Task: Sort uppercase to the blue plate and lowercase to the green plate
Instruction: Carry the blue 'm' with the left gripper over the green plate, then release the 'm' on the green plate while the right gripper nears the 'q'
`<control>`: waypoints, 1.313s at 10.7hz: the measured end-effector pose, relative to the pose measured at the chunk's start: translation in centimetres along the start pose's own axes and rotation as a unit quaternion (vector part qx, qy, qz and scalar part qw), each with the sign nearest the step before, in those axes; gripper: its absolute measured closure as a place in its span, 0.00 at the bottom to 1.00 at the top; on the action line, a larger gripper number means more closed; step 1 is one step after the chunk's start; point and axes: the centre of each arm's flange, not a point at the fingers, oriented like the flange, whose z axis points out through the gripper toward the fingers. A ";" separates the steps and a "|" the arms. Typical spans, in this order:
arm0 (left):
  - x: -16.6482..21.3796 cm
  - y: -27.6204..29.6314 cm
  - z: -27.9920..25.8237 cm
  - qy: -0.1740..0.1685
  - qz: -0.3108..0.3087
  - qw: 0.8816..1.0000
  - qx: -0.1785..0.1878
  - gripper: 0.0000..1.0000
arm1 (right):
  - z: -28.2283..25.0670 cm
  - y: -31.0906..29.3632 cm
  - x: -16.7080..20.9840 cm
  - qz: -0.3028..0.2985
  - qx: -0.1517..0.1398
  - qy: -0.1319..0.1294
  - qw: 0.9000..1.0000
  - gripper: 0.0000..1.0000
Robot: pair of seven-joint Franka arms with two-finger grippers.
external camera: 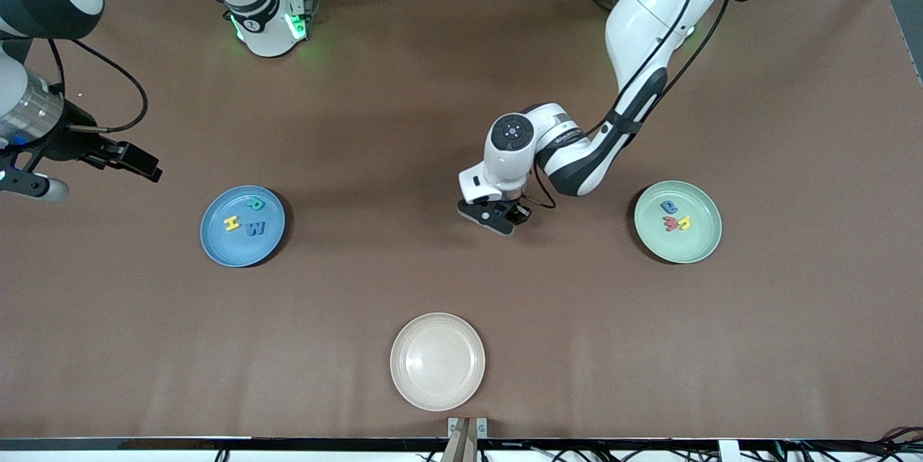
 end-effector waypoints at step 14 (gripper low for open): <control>-6.3 -30.4 -6.8 -0.144 0.019 0.988 0.056 0.59 | -0.3 -13.4 -3.2 -0.041 0.009 0.002 0.999 0.00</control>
